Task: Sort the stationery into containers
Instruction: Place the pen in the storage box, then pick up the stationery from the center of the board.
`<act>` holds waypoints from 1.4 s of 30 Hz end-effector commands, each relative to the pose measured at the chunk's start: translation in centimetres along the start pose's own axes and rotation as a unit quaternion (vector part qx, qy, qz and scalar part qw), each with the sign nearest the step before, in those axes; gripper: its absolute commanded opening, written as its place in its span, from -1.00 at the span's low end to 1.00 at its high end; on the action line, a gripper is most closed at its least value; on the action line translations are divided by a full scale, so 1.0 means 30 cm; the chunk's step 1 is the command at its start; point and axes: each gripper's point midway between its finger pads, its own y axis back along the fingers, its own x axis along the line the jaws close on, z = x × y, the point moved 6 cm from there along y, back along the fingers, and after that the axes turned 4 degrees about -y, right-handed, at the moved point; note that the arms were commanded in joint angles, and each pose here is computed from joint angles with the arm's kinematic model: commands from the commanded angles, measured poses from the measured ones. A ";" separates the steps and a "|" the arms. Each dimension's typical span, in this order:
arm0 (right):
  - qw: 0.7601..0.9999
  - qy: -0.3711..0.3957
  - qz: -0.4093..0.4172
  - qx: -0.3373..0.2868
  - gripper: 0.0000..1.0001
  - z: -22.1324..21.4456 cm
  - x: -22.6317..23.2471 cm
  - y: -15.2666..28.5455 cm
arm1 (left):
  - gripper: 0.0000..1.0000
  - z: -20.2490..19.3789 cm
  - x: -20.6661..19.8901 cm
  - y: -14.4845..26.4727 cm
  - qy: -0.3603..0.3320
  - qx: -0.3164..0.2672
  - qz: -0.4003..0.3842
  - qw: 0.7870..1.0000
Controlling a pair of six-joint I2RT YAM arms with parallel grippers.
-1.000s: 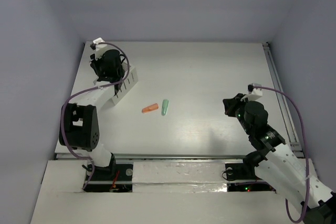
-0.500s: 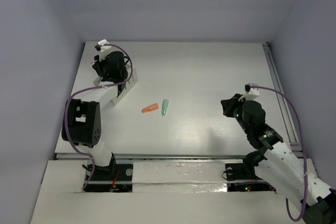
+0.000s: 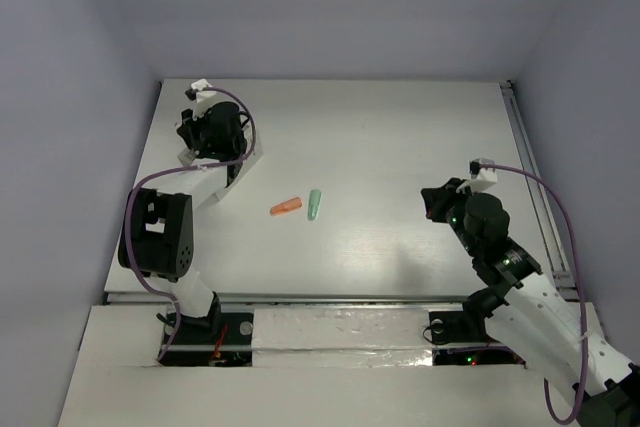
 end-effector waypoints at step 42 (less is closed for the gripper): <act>0.947 0.148 -0.018 0.286 0.56 -0.511 0.411 -0.550 | -0.61 0.131 0.564 0.769 0.274 -0.015 -0.533 0.800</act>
